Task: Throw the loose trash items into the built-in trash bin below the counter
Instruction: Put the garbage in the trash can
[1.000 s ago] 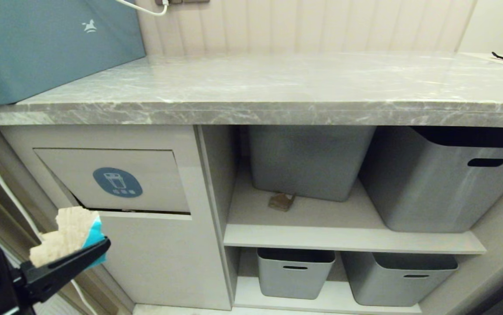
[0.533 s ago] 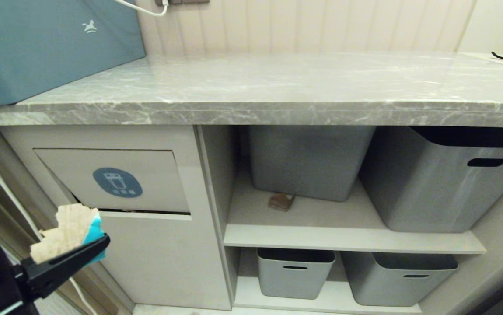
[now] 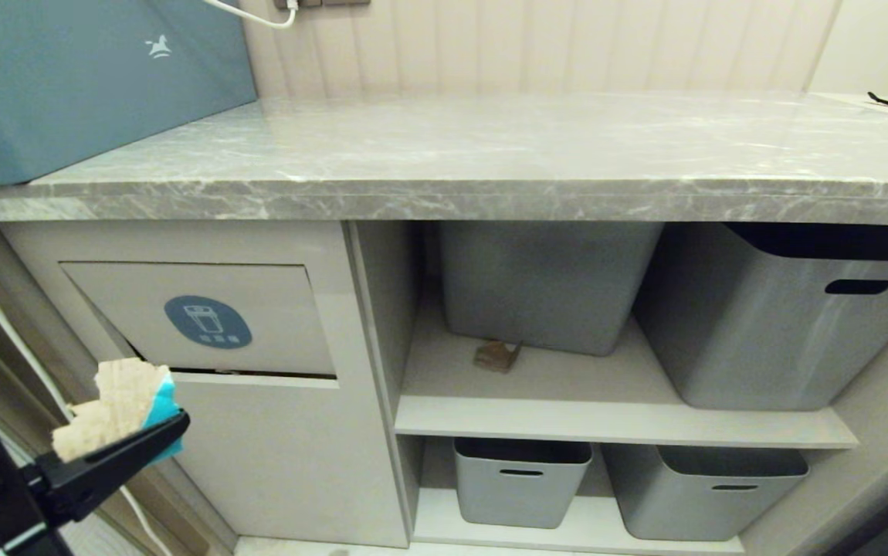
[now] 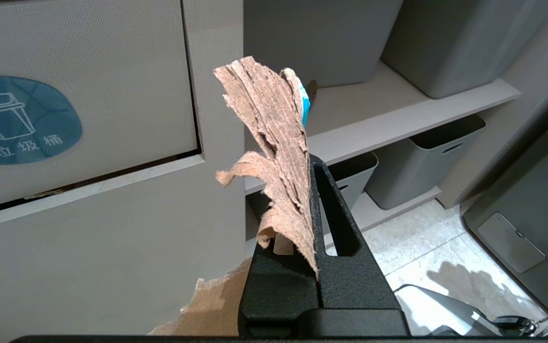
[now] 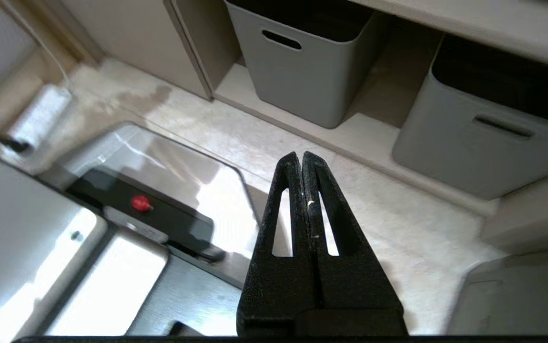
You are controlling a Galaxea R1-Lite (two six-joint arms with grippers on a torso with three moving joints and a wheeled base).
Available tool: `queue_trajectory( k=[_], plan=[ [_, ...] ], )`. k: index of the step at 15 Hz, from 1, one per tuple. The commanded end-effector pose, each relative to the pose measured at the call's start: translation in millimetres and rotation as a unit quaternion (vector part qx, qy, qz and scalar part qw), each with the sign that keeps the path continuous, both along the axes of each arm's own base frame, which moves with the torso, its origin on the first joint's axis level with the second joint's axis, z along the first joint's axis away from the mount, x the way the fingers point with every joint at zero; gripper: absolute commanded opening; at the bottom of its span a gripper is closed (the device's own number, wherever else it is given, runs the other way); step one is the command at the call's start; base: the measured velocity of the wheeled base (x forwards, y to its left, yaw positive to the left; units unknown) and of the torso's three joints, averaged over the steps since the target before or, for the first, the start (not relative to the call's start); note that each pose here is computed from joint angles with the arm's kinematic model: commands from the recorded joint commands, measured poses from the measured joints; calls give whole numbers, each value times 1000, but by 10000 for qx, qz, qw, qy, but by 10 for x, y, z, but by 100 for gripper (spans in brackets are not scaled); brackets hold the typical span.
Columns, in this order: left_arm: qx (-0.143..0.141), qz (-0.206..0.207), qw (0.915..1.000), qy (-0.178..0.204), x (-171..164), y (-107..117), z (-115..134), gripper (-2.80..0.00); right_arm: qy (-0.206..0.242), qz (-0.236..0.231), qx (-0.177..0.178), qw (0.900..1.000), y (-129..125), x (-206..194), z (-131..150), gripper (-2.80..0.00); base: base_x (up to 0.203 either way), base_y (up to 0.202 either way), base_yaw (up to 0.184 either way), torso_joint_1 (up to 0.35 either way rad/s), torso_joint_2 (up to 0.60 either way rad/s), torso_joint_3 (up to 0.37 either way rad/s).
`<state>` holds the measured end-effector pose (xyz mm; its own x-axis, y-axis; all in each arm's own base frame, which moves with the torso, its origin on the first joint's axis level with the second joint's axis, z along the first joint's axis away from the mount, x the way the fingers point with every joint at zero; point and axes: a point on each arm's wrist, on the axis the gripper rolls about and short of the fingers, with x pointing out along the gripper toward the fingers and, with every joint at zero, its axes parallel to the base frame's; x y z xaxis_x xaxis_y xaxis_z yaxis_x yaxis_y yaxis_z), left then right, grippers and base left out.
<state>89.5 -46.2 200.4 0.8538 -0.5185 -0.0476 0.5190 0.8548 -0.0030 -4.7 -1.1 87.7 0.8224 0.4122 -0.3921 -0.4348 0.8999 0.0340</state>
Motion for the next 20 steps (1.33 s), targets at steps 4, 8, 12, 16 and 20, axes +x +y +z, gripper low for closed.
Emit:
queue_trajectory(
  k=[4,8,12,16,20],
  plan=[
    [17,-9,10000,56,5,-4,-31,-280,-274,290,-710,9967,-10,-19,-59,-280,0,0,0,0,0,0],
    [-30,20,10000,-27,-26,13,-11,-280,999,-717,-826,9890,27,100,-38,-280,0,0,0,0,0,0],
    [-52,533,9985,-70,-72,62,-38,-280,808,-1546,-644,9826,12,48,-34,-280,0,0,0,0,0,0],
    [-227,799,9960,317,-33,86,-153,-280,-40,-1738,-391,9840,-1,-54,-44,-280,0,0,0,0,0,0],
    [-413,1832,9798,691,117,243,-236,-280,340,-2279,-509,9717,9,1,-38,-280,0,0,0,0,0,0]
  ],
)
